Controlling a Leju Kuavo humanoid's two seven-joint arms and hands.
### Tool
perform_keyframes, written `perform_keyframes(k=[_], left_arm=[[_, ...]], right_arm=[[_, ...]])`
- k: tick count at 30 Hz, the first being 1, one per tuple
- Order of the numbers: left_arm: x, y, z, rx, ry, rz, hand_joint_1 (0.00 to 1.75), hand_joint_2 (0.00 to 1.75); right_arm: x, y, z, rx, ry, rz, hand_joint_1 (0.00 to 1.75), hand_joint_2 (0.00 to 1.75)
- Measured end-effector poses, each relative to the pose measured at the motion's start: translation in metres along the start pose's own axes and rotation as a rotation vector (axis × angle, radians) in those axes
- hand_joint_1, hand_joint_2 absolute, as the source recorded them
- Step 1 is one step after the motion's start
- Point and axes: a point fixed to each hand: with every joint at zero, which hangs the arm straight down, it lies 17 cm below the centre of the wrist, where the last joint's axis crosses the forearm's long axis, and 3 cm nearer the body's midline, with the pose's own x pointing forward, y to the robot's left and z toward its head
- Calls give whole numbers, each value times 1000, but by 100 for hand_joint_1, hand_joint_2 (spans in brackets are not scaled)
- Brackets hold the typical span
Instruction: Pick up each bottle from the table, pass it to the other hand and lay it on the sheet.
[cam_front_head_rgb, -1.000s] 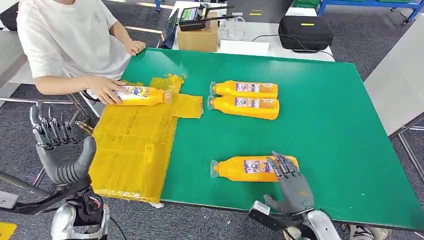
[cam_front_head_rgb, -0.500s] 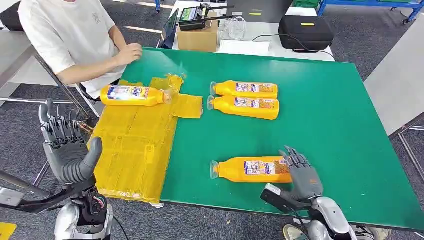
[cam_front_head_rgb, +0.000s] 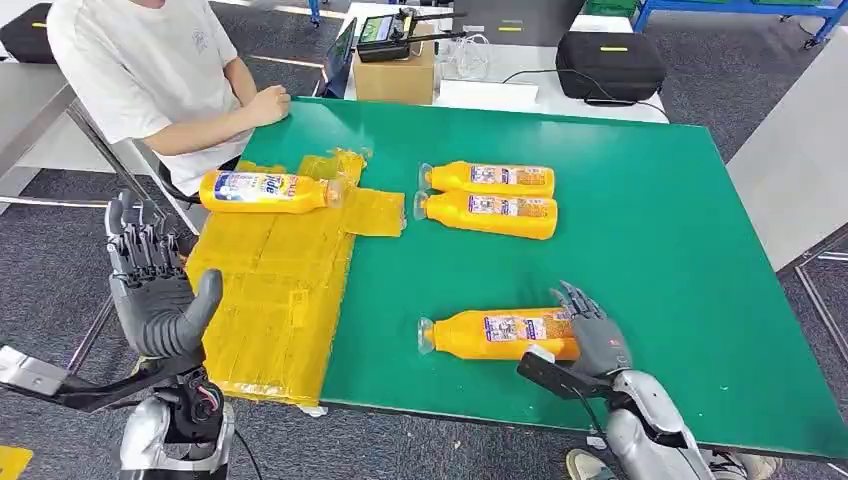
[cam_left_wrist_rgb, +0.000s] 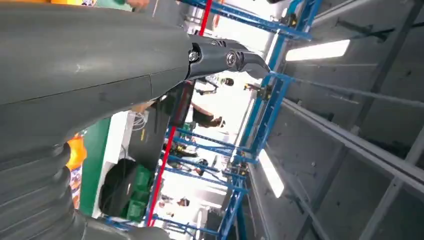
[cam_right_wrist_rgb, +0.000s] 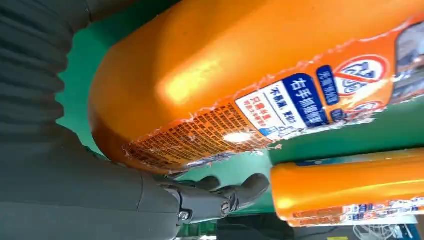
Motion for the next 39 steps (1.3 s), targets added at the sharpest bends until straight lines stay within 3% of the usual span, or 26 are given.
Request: perform_keyframes(k=[1, 2, 3, 4, 7, 11, 15, 32, 39], left_arm=[[-1, -1, 0, -4, 3, -1, 0, 175], [-2, -2, -1, -10, 5, -2, 0, 175], [-3, -4, -1, -14, 7, -2, 0, 175], [-4, -5, 0, -17, 10, -1, 0, 175], [-7, -4, 0, -19, 16, -3, 0, 175], [-10, -5, -1, -24, 23, -4, 0, 175], [-12, -5, 0, -25, 28, -6, 0, 175], [-15, -15, 2, -64, 32, -9, 0, 175], [-20, -19, 6, -69, 37, -78, 0, 175]], right_arm=[[0, -2, -4, 4, -2, 4, 23, 175], [-2, 1, -8, 23, -3, 10, 140, 175], [-2, 2, -11, 36, -8, 15, 161, 175], [-3, 5, -13, 53, -10, 17, 166, 175], [-3, 8, -17, 80, -24, 22, 173, 175], [-4, 8, -22, 96, -35, 16, 162, 175], [-7, 10, -25, 117, -17, -16, 175, 175], [-14, 23, -27, 198, -6, -39, 175, 175], [53, 19, -9, 26, -167, -317, 175, 175]])
